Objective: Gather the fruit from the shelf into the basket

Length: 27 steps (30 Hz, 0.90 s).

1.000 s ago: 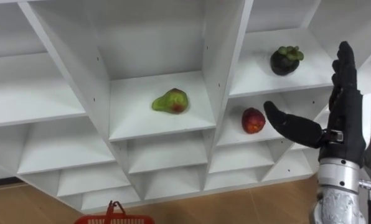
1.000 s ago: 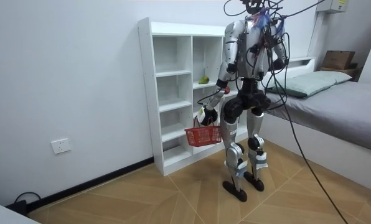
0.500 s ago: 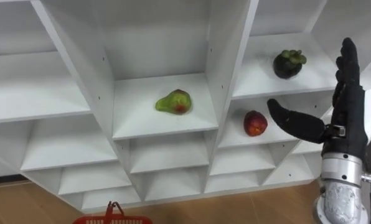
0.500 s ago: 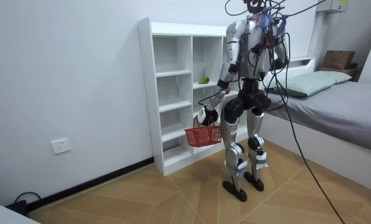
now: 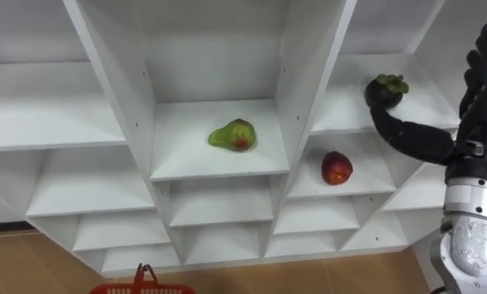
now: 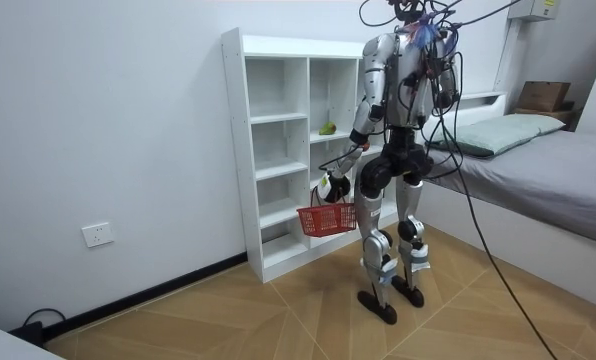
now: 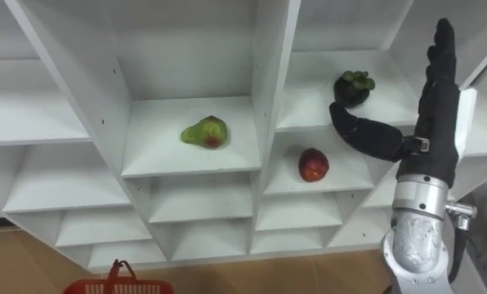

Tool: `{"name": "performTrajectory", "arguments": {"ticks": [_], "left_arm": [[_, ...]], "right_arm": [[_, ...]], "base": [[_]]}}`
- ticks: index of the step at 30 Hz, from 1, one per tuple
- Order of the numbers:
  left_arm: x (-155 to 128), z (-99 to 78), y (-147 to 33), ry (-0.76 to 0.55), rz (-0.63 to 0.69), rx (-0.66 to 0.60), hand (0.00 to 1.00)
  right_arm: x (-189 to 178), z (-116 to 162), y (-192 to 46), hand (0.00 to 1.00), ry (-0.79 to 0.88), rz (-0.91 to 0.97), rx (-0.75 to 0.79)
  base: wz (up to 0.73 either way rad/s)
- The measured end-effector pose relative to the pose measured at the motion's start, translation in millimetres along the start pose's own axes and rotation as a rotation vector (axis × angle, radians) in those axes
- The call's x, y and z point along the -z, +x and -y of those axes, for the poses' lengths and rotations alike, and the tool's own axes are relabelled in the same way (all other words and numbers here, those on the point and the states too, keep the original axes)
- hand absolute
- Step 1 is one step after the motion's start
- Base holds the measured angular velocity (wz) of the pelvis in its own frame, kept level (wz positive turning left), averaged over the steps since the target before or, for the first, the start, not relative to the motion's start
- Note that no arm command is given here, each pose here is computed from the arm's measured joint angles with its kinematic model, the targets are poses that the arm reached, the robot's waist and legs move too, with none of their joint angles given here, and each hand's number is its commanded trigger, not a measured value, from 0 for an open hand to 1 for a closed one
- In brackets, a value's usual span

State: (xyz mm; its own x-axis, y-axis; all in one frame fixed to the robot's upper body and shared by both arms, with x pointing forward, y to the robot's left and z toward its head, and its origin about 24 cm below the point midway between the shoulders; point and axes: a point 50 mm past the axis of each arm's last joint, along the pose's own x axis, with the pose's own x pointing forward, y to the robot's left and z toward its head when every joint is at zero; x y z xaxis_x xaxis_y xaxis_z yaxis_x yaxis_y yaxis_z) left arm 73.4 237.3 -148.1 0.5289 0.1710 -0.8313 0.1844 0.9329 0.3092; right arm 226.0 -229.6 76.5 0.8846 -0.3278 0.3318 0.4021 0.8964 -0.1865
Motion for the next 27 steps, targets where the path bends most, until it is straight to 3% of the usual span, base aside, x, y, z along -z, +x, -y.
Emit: {"name": "performTrajectory", "arguments": {"ticks": [27], "left_arm": [[3, -10.4, -0.3, -0.042, -0.029, -0.047, 1.00]], "right_arm": [[19, 5, 14, 0.00, -0.039, -0.097, -0.061]], "base": [[0.02]]}}
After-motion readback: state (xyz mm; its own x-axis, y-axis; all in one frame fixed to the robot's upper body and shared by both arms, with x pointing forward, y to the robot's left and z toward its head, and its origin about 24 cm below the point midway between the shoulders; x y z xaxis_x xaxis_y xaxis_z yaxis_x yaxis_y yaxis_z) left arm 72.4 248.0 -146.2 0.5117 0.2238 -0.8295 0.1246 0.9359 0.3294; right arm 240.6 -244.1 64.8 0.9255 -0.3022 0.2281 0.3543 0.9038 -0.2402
